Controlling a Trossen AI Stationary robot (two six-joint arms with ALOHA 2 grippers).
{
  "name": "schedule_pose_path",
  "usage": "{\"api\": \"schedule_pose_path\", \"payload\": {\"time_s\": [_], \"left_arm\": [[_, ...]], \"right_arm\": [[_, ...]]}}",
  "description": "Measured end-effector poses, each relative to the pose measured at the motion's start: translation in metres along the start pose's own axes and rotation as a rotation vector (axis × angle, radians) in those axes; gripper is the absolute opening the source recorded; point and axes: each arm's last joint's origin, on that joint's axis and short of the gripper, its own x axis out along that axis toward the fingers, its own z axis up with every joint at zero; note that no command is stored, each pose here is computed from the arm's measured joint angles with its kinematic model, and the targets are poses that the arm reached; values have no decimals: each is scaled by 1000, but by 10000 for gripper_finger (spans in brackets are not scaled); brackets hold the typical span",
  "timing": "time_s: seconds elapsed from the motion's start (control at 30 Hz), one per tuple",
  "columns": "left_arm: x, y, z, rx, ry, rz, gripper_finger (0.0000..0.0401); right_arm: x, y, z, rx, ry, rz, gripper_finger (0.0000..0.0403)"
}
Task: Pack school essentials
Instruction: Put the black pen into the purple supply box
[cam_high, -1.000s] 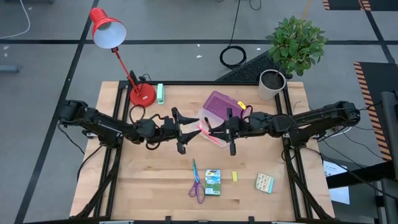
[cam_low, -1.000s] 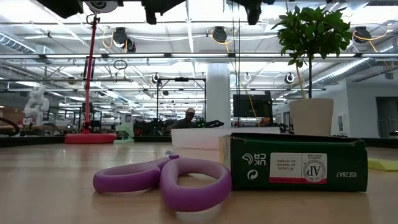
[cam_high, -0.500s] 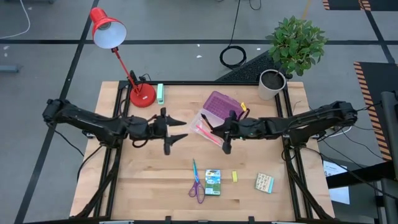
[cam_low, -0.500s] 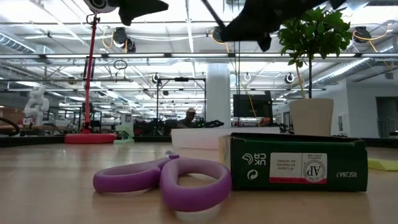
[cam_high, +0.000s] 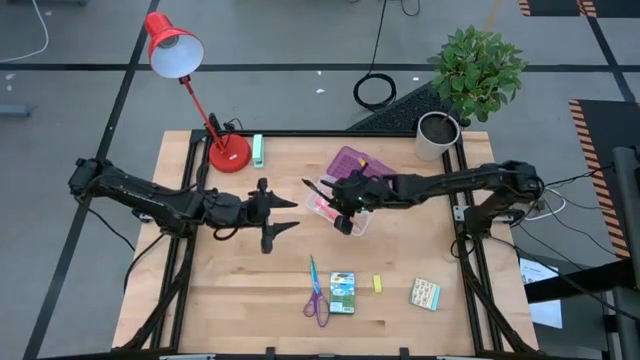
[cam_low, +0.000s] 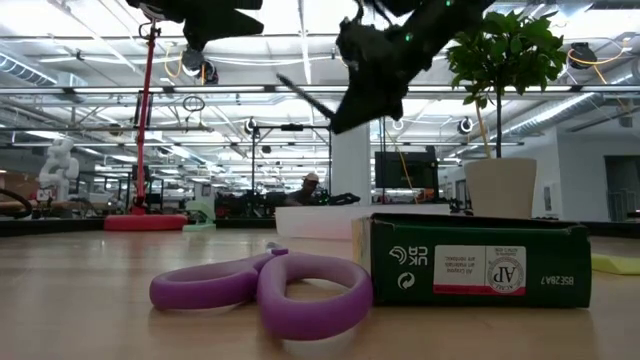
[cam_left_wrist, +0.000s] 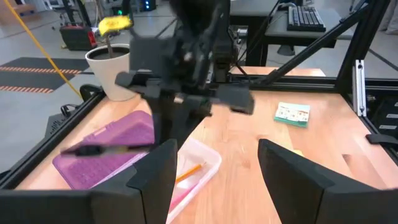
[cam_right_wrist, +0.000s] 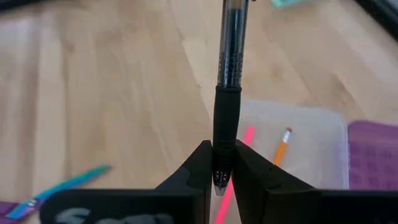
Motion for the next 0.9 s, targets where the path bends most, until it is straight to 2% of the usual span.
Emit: {"api": "schedule_pose_path", "payload": {"time_s": [0.37, 0.9], "left_arm": [[0, 0, 0, -27, -3, 5, 228], [0, 0, 0, -27, -4, 7, 227]], "right_arm": [[28, -35, -29, 63, 295, -99, 36], [36, -36, -37, 87, 364, -92, 36]]}}
